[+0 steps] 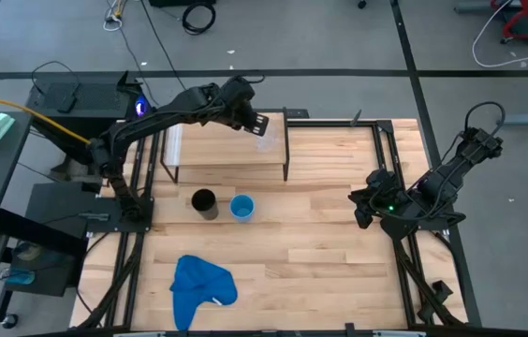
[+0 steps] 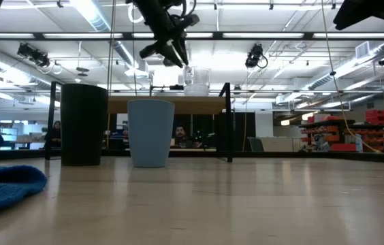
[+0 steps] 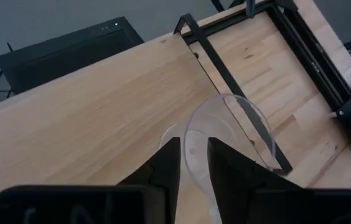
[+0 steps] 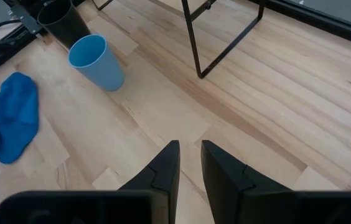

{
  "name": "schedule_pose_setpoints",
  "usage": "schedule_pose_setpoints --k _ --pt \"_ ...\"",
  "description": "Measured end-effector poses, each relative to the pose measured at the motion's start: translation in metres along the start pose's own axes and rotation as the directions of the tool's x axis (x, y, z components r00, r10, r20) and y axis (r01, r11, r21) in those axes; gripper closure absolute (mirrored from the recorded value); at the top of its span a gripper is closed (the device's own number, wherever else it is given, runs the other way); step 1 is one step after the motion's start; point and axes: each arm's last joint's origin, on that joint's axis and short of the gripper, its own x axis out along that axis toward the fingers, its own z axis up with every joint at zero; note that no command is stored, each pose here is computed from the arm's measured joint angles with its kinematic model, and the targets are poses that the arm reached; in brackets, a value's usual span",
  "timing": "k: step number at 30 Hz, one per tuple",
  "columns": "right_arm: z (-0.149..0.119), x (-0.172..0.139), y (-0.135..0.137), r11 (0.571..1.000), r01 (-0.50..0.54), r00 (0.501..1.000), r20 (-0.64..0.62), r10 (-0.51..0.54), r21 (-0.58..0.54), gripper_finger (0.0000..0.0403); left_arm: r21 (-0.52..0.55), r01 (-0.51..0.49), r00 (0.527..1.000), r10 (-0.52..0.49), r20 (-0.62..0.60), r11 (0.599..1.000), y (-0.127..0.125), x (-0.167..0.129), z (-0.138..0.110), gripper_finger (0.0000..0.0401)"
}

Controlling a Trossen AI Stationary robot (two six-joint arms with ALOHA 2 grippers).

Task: Stack small to large cups/mugs on shelf
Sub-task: Put the transparent mug on the shelf

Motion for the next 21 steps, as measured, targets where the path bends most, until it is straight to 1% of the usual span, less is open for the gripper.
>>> schedule_pose_setpoints --k 2,4,7,10,15,21 --pt "0.000 0.000 0.000 1.000 -0.001 1.000 -0.007 0.001 0.007 0.0330 0.013 0.001 1.000 -0.001 0.001 1.000 0.001 -0.011 -0.001 0.0318" --pt "0.000 0.000 0.000 1.000 -0.002 1.000 -0.016 0.003 0.012 0.0330 0.029 -0.012 1.000 0.013 -0.024 0.999 0.004 -0.021 -0.004 0.0321" --pt "-0.001 0.000 0.000 1.000 -0.006 0.999 -0.037 0.006 0.018 0.0330 0.067 -0.058 0.991 0.066 -0.120 0.996 0.005 -0.031 -0.018 0.0326" --pt "-0.001 0.000 0.000 1.000 -0.006 0.999 -0.040 0.007 0.019 0.0330 0.107 -0.079 0.976 0.099 -0.192 0.991 0.000 -0.033 -0.031 0.0330" --pt "-0.001 0.000 0.000 1.000 -0.006 0.999 -0.040 0.007 0.019 0.0330 0.151 -0.067 0.968 0.101 -0.231 0.986 -0.014 -0.022 -0.043 0.0338" --pt "-0.001 0.000 0.000 1.000 -0.006 0.999 -0.040 0.007 0.019 0.0330 0.157 -0.053 0.968 0.089 -0.234 0.986 -0.023 -0.005 -0.046 0.0350"
